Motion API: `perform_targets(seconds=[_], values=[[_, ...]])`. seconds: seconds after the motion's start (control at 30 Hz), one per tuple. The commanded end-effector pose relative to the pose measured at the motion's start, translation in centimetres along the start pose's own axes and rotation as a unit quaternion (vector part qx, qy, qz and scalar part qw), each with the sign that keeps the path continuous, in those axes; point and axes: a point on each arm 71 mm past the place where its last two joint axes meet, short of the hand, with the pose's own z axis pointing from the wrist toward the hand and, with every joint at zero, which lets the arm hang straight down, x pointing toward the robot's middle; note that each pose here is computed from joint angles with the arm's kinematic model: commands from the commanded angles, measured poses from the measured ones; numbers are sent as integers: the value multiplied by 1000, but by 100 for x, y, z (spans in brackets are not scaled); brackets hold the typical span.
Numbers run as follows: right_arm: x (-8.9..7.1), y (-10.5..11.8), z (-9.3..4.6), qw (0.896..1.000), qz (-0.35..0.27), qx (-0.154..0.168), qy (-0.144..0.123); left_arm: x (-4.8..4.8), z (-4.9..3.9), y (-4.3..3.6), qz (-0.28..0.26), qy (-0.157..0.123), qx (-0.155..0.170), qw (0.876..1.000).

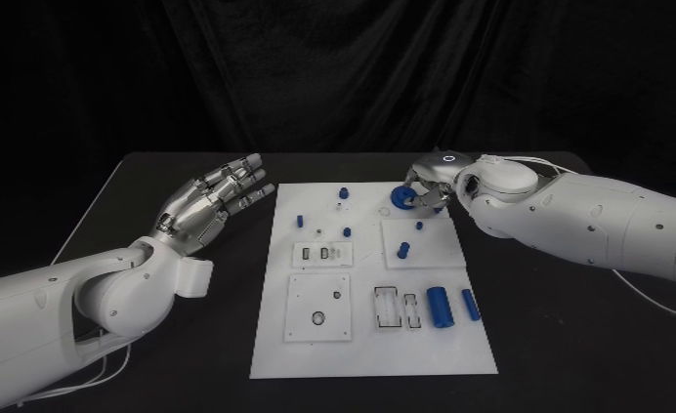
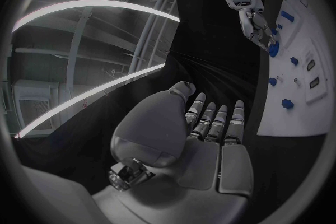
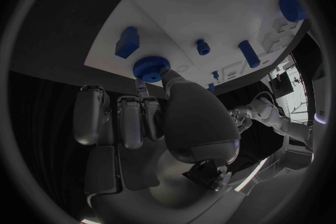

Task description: Assemble the parts on the task board

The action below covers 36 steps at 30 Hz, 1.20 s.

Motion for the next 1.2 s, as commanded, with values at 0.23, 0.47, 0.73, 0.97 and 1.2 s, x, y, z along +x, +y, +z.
perform_targets(seconds=[0.23, 0.47, 0.73, 0.97, 1.2], values=[[84, 15, 17, 1000, -7, -2, 15, 18, 10, 5, -9, 8, 8, 1000], [81, 22, 18, 1000, -6, -4, 3, 11, 12, 13, -9, 7, 6, 1000], [3, 34, -40, 999, 1, -11, -33, -14, -2, 12, -7, 4, 3, 1000], [-260, 103, -77, 997, 2, -24, -76, -30, -3, 15, -6, 1, 1, 1000], [-387, 259, -57, 995, 2, -42, -86, -28, 12, 28, -7, 1, -2, 1000]])
